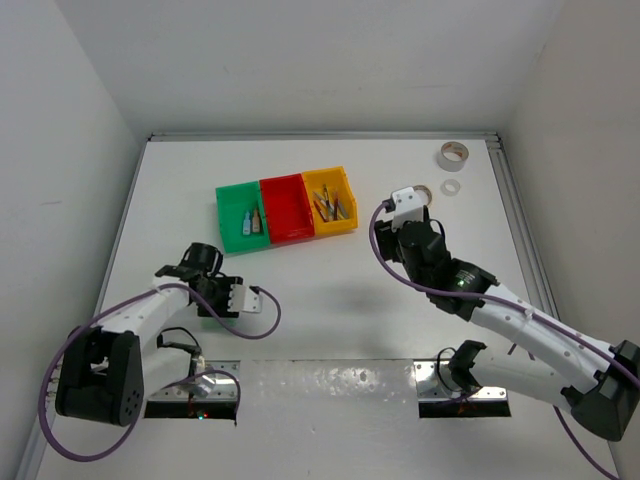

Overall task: Sort the stationery into containers
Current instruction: Pick up the pen from the center of the board.

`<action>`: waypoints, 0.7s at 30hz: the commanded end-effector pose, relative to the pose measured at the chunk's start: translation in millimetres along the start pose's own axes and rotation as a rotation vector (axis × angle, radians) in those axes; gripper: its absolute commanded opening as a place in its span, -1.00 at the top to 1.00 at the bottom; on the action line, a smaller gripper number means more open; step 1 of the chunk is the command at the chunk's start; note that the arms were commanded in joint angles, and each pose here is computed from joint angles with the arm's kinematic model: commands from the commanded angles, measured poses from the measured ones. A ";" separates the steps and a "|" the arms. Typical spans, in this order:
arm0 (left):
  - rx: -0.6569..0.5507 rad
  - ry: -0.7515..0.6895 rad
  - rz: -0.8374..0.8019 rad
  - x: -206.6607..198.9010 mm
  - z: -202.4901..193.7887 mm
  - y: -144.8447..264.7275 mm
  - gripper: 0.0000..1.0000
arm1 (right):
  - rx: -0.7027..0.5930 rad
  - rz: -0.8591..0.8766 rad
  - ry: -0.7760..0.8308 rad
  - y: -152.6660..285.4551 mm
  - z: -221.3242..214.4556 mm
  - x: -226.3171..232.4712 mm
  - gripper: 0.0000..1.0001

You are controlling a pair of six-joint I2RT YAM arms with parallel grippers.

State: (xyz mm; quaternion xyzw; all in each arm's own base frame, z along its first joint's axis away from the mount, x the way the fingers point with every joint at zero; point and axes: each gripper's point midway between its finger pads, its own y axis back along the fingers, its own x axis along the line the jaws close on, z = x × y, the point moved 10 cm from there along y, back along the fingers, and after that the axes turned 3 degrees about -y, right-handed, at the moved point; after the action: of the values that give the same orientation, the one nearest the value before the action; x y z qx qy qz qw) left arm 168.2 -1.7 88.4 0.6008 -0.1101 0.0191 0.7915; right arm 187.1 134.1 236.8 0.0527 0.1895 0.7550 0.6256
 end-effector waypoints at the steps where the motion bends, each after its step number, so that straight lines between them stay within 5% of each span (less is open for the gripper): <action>1: 0.028 0.048 -0.047 -8.0 -5.2 -17.2 0.17 | -0.037 -0.024 -0.008 3.4 6.8 -3.1 -0.22; 9: -0.068 0.011 -0.144 -2.6 4.4 -12.4 1.00 | -0.033 -0.038 -0.001 5.1 5.4 -5.5 -0.23; 16: -0.308 0.147 -0.029 43.4 38.3 28.3 1.00 | -0.036 -0.044 -0.003 6.3 5.1 -6.8 -0.23; 21: -0.522 0.437 0.133 78.3 70.7 74.9 1.00 | -0.040 -0.039 -0.009 4.0 4.3 -4.9 -0.23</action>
State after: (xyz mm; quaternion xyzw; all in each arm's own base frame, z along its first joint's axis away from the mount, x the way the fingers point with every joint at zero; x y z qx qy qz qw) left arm 216.0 -35.4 153.1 0.4671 -0.0296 0.0985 0.8782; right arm 185.6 129.9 240.1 0.0474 0.1831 0.7475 0.6367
